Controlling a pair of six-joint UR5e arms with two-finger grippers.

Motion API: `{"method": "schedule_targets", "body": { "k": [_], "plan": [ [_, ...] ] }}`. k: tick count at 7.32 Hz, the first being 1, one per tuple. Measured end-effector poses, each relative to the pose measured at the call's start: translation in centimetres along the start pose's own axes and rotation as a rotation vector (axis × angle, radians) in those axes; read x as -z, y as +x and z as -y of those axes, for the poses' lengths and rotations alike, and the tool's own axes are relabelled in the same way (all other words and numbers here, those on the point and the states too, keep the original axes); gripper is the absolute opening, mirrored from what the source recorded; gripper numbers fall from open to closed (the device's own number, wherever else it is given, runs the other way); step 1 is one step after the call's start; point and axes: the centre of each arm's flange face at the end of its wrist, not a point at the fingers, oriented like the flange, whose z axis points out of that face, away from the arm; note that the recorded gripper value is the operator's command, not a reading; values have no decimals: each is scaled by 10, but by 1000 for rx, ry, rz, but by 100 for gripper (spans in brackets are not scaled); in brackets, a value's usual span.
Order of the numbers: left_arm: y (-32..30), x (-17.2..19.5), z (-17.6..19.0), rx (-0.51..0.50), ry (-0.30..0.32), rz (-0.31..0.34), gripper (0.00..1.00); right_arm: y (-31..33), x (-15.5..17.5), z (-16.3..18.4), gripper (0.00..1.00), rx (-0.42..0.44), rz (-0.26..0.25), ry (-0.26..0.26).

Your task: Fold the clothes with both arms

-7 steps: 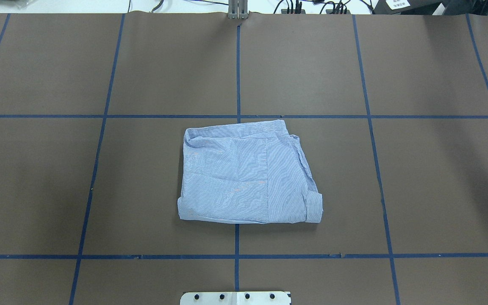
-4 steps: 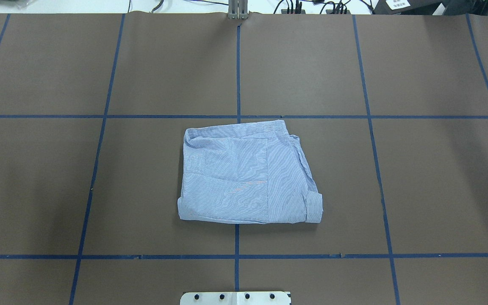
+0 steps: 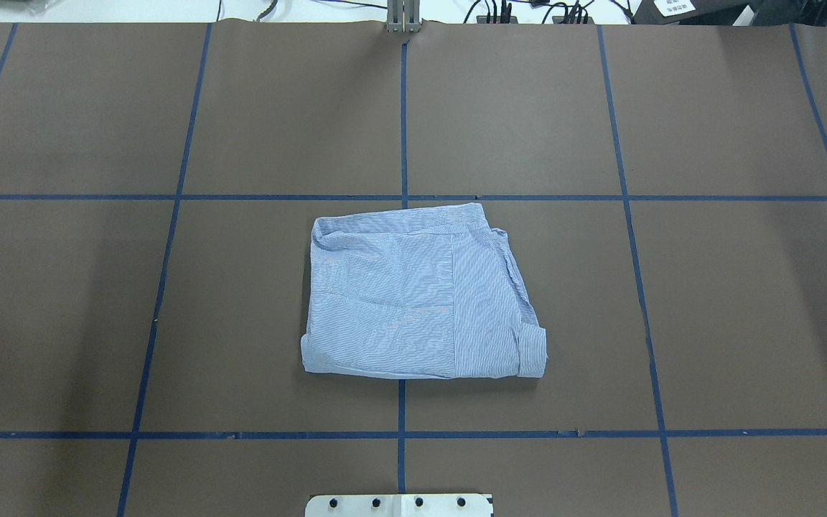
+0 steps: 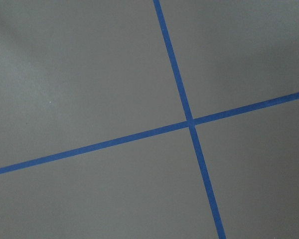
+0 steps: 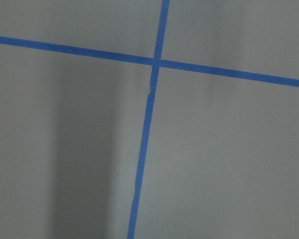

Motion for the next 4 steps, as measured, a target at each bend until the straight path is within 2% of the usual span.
{"method": "schedule_targets", "body": {
  "k": [2, 4],
  "plan": [
    [13, 14, 1, 53, -52, -6, 100, 3, 0, -1, 100, -15, 5, 0],
    [21, 18, -1, 86, -83, -44, 100, 4, 3, 0, 100, -20, 5, 8]
  ]
}}
